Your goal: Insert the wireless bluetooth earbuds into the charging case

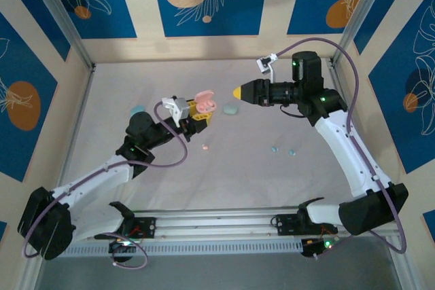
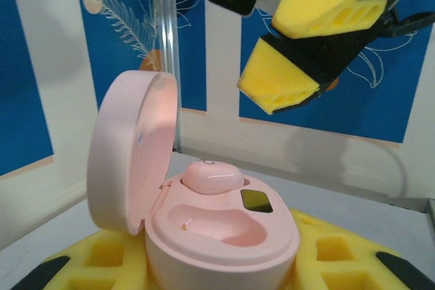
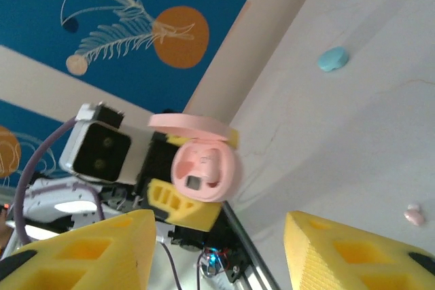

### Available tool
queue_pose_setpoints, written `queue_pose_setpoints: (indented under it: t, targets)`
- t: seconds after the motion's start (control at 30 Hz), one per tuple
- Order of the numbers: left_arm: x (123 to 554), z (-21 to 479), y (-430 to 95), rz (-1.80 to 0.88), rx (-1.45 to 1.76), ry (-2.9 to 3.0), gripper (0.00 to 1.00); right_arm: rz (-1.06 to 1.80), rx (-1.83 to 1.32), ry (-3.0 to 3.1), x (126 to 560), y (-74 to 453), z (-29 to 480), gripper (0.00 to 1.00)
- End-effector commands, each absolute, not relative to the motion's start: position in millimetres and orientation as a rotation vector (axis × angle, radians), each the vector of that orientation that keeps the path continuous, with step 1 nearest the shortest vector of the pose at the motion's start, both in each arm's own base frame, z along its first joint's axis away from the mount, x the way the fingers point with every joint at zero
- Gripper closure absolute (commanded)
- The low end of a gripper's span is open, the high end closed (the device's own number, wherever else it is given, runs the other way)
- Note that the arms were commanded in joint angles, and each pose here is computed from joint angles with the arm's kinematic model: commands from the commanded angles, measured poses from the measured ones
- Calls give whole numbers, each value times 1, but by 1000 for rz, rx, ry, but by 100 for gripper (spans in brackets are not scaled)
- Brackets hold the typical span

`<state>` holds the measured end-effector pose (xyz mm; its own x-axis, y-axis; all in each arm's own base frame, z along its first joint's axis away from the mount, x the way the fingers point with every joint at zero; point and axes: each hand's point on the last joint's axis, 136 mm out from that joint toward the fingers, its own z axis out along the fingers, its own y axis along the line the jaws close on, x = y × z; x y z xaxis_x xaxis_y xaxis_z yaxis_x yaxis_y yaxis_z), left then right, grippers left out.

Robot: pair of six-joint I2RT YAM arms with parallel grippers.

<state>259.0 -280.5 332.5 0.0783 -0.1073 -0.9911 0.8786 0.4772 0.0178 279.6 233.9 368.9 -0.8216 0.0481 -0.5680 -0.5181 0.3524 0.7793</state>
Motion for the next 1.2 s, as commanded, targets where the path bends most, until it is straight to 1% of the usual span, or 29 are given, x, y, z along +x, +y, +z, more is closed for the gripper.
queue_pose_setpoints:
  t: [0.0,0.07,0.17,0.27,0.4,0.53,0.7,0.83,1.17]
  targets:
    - [257,339,-270,-794,757,1266,65,1464,-264,2215,301,227,337,47]
    - [254,344,-266,-779,749,1259,65,1425,-188,2328,312,225,305,48]
    - [248,355,-259,-762,738,1242,65,1434,-107,2495,323,232,258,53]
    - [241,367,-252,-749,739,1225,65,1406,-104,2634,325,246,215,57]
    - [232,378,-246,-735,747,1205,65,1237,-184,2839,323,268,155,58]
    - [227,385,-241,-727,742,1189,65,1111,-297,2976,319,291,110,58]
    - [224,387,-239,-717,745,1186,64,896,-441,3078,317,309,76,56]
    - [224,387,-238,-716,742,1186,64,742,-513,3108,323,318,55,55]
    - [225,384,-239,-721,744,1193,64,641,-696,3149,317,343,24,57]
